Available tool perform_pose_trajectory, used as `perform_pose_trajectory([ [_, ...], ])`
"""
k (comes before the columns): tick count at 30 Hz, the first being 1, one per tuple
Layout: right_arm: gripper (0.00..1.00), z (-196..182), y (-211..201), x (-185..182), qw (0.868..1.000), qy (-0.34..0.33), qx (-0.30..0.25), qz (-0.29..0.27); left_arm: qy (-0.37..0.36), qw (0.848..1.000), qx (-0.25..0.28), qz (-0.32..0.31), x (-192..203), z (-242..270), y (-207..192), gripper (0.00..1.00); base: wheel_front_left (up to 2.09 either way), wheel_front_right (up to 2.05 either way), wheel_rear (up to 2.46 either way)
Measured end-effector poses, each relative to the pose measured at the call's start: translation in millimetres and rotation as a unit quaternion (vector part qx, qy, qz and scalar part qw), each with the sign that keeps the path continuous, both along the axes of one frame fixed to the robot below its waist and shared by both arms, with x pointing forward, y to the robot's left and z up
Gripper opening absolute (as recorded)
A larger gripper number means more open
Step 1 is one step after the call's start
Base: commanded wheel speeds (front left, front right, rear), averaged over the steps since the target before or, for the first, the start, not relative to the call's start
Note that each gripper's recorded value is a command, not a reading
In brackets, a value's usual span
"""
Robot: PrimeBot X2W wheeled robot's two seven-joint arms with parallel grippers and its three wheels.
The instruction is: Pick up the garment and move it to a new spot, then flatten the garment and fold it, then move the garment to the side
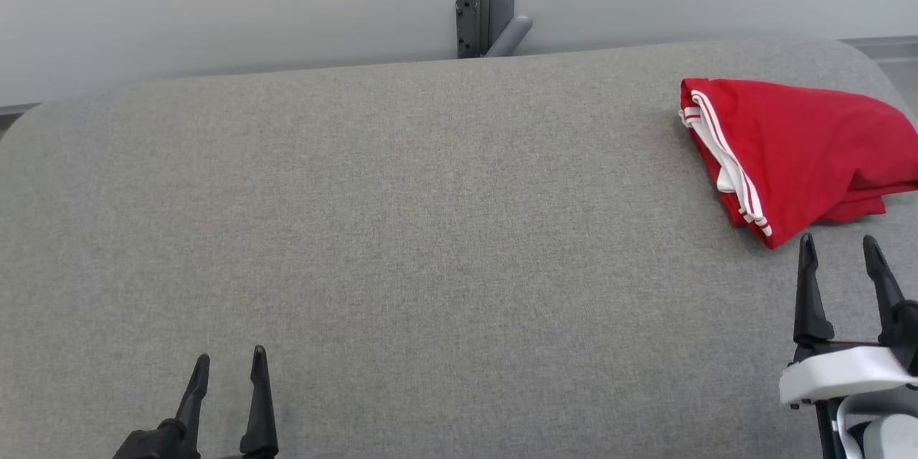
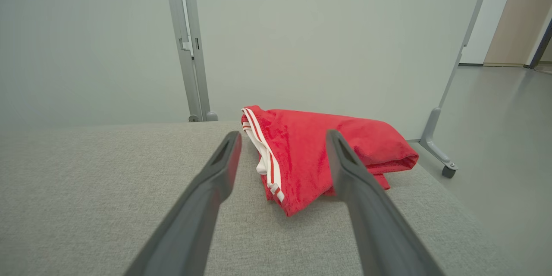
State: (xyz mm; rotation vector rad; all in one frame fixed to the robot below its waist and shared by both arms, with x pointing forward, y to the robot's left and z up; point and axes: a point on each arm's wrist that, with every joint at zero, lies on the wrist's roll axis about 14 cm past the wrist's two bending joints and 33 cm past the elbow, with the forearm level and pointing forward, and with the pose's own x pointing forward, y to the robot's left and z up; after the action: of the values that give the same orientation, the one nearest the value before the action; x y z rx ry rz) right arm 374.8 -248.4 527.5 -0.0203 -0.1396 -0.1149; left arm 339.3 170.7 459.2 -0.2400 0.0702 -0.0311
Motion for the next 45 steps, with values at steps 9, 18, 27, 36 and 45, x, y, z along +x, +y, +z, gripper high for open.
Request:
perform_pose_trajectory([
  [9, 1.00, -19.5, 31.0, -26.2, 0.998, 0.034, -0.033, 0.040, -0.009, 1.000, -0.001, 0.002, -12.5, 4.8, 3.6, 1.00, 0.00, 0.00, 0.00],
  [18, 1.00, -31.4, 44.6, -30.8, 0.996, 0.052, -0.032, 0.060, -0.004, 1.000, -0.004, 0.000, -13.7, 1.0, 2.9, 1.00, 0.00, 0.00, 0.00],
  [27, 1.00, -23.0, 49.4, -28.9, 0.996, 0.039, -0.038, 0.067, -0.011, 1.000, 0.004, 0.002, -18.0, 5.3, 6.2, 1.00, 0.00, 0.00, 0.00],
  [36, 1.00, -18.8, 53.0, -26.2, 0.996, 0.033, -0.040, 0.073, -0.031, 0.999, 0.005, 0.013, -21.4, 18.0, 12.6, 1.00, 0.00, 0.00, 0.00],
  [45, 1.00, -25.2, 51.7, -26.9, 0.996, 0.043, -0.038, 0.071, -0.040, 0.999, 0.011, 0.004, -17.2, 23.4, 7.6, 1.00, 0.00, 0.00, 0.00],
])
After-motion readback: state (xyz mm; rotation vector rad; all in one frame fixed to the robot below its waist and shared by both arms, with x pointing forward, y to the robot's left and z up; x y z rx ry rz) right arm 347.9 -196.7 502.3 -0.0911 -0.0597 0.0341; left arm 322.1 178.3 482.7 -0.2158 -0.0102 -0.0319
